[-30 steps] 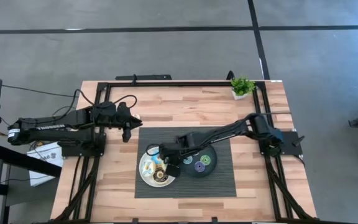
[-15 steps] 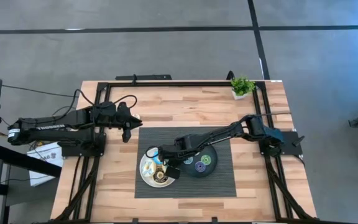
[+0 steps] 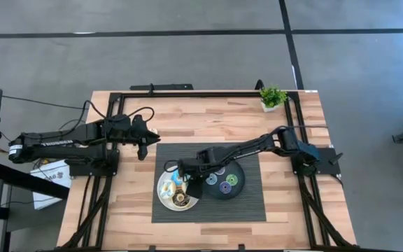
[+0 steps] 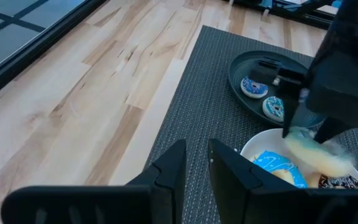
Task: Pick & Place donuts
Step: Put the big green donut on the white plate, then put the small white donut on the black plate
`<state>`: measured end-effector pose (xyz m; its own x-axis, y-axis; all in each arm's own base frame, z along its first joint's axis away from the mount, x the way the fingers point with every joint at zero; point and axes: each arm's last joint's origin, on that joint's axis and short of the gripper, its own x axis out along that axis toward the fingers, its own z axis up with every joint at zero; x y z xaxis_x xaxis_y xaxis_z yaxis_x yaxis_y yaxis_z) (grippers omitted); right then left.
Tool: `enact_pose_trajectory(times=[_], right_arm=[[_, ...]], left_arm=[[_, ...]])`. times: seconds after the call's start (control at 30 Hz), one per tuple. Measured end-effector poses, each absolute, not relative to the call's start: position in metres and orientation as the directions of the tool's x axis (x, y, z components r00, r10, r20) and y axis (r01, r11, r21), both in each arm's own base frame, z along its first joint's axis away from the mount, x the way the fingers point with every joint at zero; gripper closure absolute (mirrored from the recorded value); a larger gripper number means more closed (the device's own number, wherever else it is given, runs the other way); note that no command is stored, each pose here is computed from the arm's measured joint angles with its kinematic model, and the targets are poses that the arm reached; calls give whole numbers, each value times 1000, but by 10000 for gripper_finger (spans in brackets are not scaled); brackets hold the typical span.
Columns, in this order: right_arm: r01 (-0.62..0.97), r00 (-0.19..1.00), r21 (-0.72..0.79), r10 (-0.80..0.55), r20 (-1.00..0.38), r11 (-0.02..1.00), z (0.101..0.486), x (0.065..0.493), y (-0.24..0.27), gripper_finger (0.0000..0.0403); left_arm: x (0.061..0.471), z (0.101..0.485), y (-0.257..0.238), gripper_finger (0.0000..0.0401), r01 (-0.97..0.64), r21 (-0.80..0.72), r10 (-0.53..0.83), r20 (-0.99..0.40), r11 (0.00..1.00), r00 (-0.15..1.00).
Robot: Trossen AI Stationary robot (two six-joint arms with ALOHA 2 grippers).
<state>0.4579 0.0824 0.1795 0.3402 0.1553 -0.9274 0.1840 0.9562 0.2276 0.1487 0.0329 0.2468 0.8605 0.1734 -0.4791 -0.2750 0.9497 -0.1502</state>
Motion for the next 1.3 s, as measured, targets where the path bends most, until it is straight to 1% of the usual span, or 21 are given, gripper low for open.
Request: enact_pose_trajectory(times=[0.07, 0.13, 0.27, 0.43, 0.7, 0.77, 0.83, 0.9, 1.0, 1.03, 1.07, 1.2, 1.3], right_arm=[[198, 335, 246, 171, -927, 949, 181, 457, 79, 218], [170, 331, 274, 207, -921, 947, 183, 457, 77, 202], [186, 312, 248, 182, -932, 951, 182, 455, 76, 180], [187, 315, 251, 184, -931, 950, 186, 455, 76, 175], [143, 395, 271, 196, -898, 952, 233, 447, 69, 179], [107, 413, 264, 199, -889, 959, 249, 440, 66, 192], [70, 424, 240, 189, -886, 968, 266, 431, 61, 221], [28, 443, 222, 187, -877, 975, 278, 423, 55, 268], [-31, 450, 186, 180, -875, 982, 288, 406, 45, 362], [-47, 457, 175, 177, -872, 983, 289, 400, 40, 382], [-48, 459, 169, 173, -871, 984, 289, 392, 36, 388], [1, 470, 175, 154, -869, 985, 275, 356, 15, 391], [43, 531, 220, 164, -832, 975, 264, 323, 2, 400]], left_arm=[[149, 247, 33, 341, -275, -150, 173, -479, 950, 861], [149, 247, 33, 341, -275, -150, 173, -479, 950, 861], [149, 247, 33, 341, -275, -150, 173, -479, 950, 861], [149, 247, 33, 341, -275, -150, 173, -479, 950, 861], [149, 247, 33, 341, -275, -150, 174, -479, 950, 860], [149, 247, 33, 341, -276, -153, 173, -479, 949, 860], [149, 247, 33, 341, -278, -155, 174, -478, 948, 861], [149, 247, 33, 341, -278, -157, 173, -479, 948, 861], [149, 247, 33, 341, -278, -157, 174, -478, 948, 861], [149, 247, 33, 341, -278, -157, 173, -478, 948, 861], [149, 247, 33, 341, -278, -157, 173, -479, 948, 861], [149, 247, 33, 341, -280, -165, 171, -479, 946, 861], [149, 247, 33, 341, -277, -156, 173, -479, 948, 861]])
